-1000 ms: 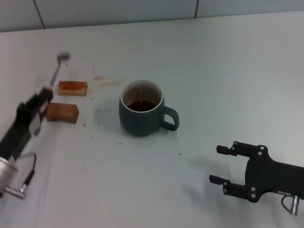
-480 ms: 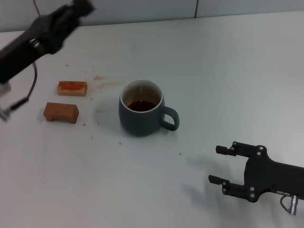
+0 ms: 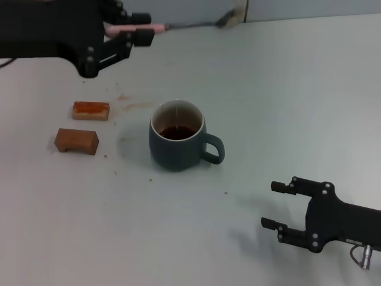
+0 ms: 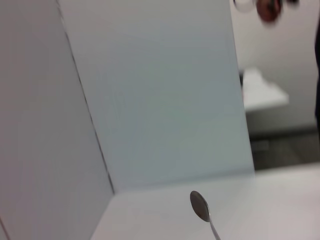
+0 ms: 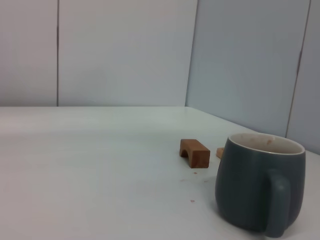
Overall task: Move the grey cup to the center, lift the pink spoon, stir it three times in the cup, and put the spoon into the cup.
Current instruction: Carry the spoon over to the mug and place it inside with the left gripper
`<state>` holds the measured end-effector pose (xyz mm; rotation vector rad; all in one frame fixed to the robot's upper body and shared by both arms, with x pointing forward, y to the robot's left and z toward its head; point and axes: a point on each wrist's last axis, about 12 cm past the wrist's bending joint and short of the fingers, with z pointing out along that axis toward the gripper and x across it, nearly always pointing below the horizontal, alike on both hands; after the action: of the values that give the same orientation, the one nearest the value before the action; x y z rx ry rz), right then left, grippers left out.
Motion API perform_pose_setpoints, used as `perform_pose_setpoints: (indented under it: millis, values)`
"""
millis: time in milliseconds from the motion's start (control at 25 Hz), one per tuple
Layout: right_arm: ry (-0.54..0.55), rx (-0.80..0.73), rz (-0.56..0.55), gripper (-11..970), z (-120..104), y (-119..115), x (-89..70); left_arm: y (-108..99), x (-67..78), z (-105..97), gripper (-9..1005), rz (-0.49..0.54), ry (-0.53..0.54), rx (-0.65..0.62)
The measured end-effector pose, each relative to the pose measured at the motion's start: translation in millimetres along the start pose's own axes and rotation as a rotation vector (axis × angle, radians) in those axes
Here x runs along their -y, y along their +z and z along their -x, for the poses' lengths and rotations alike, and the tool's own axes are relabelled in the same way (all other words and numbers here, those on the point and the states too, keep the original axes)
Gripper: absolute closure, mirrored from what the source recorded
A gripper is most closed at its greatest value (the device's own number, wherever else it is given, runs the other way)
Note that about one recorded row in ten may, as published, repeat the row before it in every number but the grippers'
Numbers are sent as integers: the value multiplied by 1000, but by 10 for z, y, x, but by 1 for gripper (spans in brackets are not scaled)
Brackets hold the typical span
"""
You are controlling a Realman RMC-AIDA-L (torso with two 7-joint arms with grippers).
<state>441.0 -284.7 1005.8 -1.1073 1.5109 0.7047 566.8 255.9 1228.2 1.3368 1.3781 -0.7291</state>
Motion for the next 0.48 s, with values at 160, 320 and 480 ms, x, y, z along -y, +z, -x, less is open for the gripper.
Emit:
perform_pose_setpoints:
  millis: [160, 320, 480]
  values:
    - [1, 1, -1, 292, 0, 5, 0, 14, 46, 105, 862, -19, 120, -141]
    - [4, 0, -5, 292, -4, -2, -4, 73, 136, 174, 862, -32, 227, -285]
    - [7, 0, -8, 292, -10, -10, -12, 124, 184, 199, 861, -35, 273, -352]
